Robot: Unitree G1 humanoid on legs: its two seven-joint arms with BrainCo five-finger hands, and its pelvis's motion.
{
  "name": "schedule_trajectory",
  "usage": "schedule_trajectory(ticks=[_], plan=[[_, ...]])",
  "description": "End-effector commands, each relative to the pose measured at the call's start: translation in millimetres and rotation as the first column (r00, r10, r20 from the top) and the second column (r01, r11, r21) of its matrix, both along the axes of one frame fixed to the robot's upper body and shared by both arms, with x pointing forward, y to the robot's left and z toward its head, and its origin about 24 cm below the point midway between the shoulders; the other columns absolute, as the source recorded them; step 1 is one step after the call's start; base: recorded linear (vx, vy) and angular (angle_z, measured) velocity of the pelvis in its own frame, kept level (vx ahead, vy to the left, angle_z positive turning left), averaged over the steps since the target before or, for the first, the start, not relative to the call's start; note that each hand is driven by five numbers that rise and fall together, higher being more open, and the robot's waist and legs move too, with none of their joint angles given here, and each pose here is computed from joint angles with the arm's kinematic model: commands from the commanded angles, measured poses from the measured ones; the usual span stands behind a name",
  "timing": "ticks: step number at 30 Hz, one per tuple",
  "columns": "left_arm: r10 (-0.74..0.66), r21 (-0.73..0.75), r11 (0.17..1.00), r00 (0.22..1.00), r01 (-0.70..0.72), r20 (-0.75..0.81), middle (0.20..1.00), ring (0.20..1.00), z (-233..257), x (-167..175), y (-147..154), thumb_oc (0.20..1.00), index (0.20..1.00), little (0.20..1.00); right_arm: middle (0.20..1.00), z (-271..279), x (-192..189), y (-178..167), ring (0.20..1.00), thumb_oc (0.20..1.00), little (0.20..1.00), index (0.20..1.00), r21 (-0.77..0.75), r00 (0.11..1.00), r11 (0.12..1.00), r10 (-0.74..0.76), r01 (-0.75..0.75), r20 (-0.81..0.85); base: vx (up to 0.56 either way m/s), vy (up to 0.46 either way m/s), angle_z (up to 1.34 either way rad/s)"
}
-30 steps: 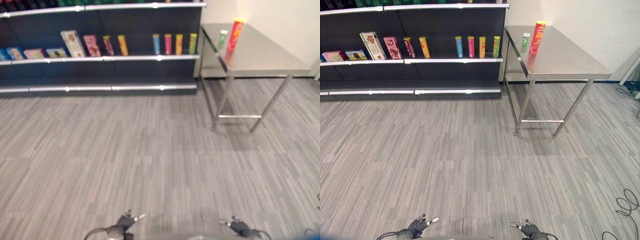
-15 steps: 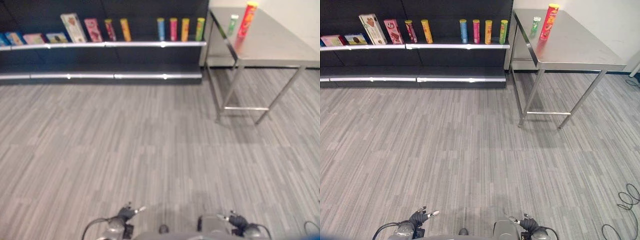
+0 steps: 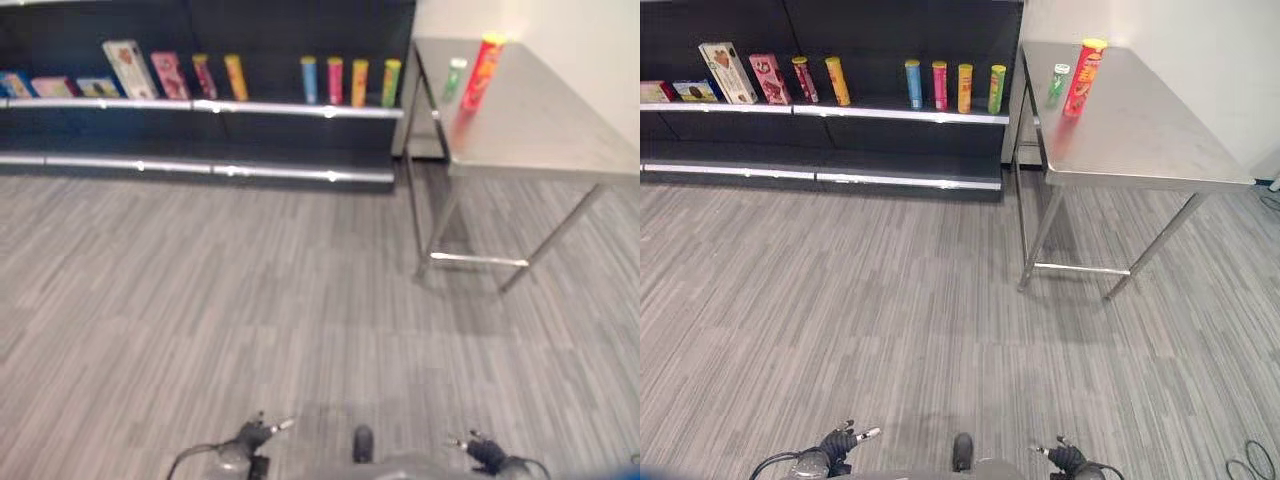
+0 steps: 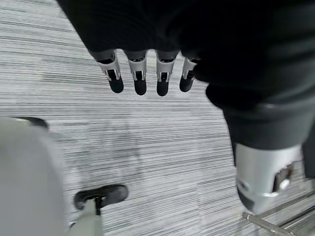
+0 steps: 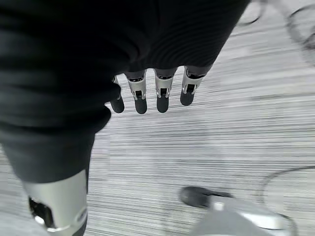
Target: Put the goods on the table back onto the shelves and tidy them up.
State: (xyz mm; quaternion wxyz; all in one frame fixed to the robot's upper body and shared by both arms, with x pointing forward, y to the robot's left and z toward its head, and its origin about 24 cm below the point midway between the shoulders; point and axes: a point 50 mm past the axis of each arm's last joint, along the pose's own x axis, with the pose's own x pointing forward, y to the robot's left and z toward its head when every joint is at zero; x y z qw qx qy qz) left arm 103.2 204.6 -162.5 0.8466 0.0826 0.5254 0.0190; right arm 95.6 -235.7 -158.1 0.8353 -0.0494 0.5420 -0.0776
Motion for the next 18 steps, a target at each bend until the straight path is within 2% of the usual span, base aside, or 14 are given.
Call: schedule_trajectory(ticks=[1,6,12,14,15,18], plan=[[0.014,0.012,1.000,0.991,-0.016,0.135,1.000,1.000,15,37,11,1.000,1.000,1.000,1.000,6,22,-2,1.000,1.000,1.000,1.000,-0.005,0.998,1.000,-0.024,0.025,0.065,0.35,-0.187,-0.18],[0.042,-0.003,0.999,0.990,-0.042,0.133,1.000,1.000,14,32,10,1.000,1.000,1.000,1.000,9,30,-1,1.000,1.000,1.000,1.000,-0.013,0.997,1.000,0.012,-0.011,0.077,0.39,-0.046,-0.33],[0.033,0.004,0.999,0.993,-0.034,0.113,1.000,1.000,11,25,9,1.000,1.000,1.000,1.000,7,26,0,1.000,1.000,1.000,1.000,-0.034,0.997,0.998,0.051,-0.049,0.052,0.40,0.101,-0.22],[0.041,0.007,0.999,0.995,-0.042,0.095,1.000,1.000,9,21,10,1.000,1.000,1.000,1.000,5,24,2,1.000,1.000,1.000,1.000,-0.031,0.997,0.998,0.060,-0.059,0.042,0.61,0.244,-0.34],[0.062,0.009,0.998,0.997,-0.062,0.049,1.000,1.000,5,8,12,1.000,1.000,1.000,1.000,3,18,5,1.000,1.000,1.000,1.000,-0.021,0.997,0.997,0.075,-0.075,0.016,0.78,0.396,-0.62],[0.069,0.023,0.997,0.996,-0.071,0.054,1.000,1.000,6,8,17,1.000,1.000,1.000,1.000,0,14,10,1.000,1.000,1.000,1.000,-0.001,0.997,0.997,0.075,-0.075,0.007,0.52,0.320,-0.68]])
